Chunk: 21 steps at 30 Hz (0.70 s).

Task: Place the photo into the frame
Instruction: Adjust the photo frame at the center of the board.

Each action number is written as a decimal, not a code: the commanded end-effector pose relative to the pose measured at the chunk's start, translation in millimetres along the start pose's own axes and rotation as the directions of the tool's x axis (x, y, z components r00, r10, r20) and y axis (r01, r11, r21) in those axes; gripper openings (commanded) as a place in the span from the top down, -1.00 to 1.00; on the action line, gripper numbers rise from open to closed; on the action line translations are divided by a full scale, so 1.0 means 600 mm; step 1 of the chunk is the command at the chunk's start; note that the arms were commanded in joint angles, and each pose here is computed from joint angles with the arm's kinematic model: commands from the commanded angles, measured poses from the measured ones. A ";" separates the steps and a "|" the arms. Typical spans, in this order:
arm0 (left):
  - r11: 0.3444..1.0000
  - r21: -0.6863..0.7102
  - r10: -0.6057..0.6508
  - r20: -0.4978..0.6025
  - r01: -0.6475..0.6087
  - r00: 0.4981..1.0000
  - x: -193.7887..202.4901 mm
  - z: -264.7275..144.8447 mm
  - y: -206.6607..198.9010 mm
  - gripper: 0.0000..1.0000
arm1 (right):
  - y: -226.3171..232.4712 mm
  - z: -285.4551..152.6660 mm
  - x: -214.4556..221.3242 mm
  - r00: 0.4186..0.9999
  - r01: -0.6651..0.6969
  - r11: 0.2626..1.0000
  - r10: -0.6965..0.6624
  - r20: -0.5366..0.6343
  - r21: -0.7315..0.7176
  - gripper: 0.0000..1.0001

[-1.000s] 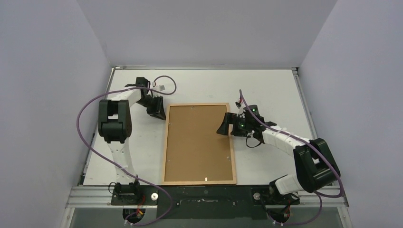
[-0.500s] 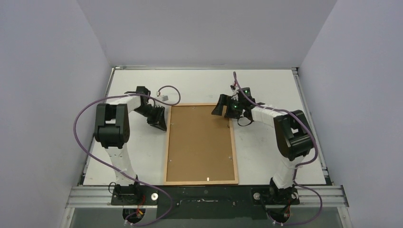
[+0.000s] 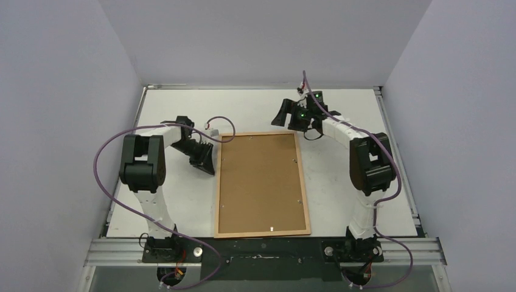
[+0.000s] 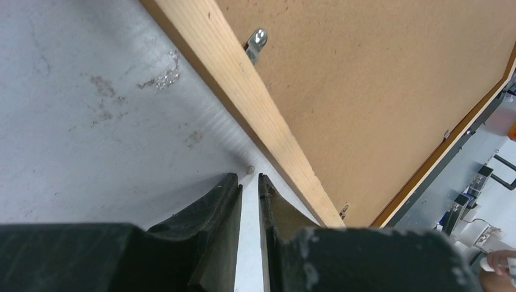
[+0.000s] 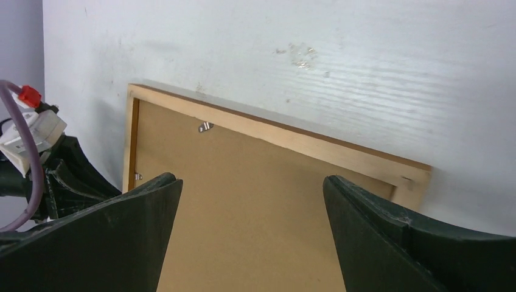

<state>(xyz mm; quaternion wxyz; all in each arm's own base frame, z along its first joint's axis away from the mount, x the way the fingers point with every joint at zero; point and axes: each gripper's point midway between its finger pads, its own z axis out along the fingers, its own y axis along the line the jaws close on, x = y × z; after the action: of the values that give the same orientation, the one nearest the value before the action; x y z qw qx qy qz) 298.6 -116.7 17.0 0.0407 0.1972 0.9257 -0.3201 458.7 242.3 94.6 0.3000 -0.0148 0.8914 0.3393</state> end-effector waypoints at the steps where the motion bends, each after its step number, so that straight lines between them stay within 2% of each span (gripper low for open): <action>1: 0.998 0.011 0.066 0.014 -0.066 0.998 0.008 -0.021 -0.008 0.68 | -0.026 -0.086 -0.063 0.993 0.016 0.996 -0.026 0.112 0.091 -0.80; 5: 0.994 0.007 0.111 0.003 -0.111 0.994 0.017 -0.025 -0.015 0.72 | -0.092 -0.090 -0.016 0.998 0.001 0.974 -0.016 0.065 0.228 -0.80; 8: 0.989 -0.015 0.143 -0.023 -0.144 0.989 0.028 -0.022 -0.014 0.74 | -0.113 -0.080 0.008 0.999 -0.022 0.968 0.012 0.043 0.248 -0.80; 15: 0.985 -0.020 0.171 -0.063 -0.172 0.983 0.054 -0.008 -0.020 0.76 | -0.084 -0.042 0.006 0.998 -0.055 0.985 0.051 0.031 0.166 -0.80; 21: 0.976 -0.003 0.215 -0.100 -0.216 0.972 0.062 0.015 -0.043 0.77 | -0.021 0.045 -0.003 0.999 -0.025 0.995 0.028 -0.025 0.093 -0.80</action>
<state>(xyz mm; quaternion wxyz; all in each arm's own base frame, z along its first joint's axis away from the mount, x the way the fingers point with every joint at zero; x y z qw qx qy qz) 255.6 -119.2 15.0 0.0189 0.2769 0.9114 -0.3038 454.3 197.6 49.5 0.2641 0.0387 0.9279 0.2604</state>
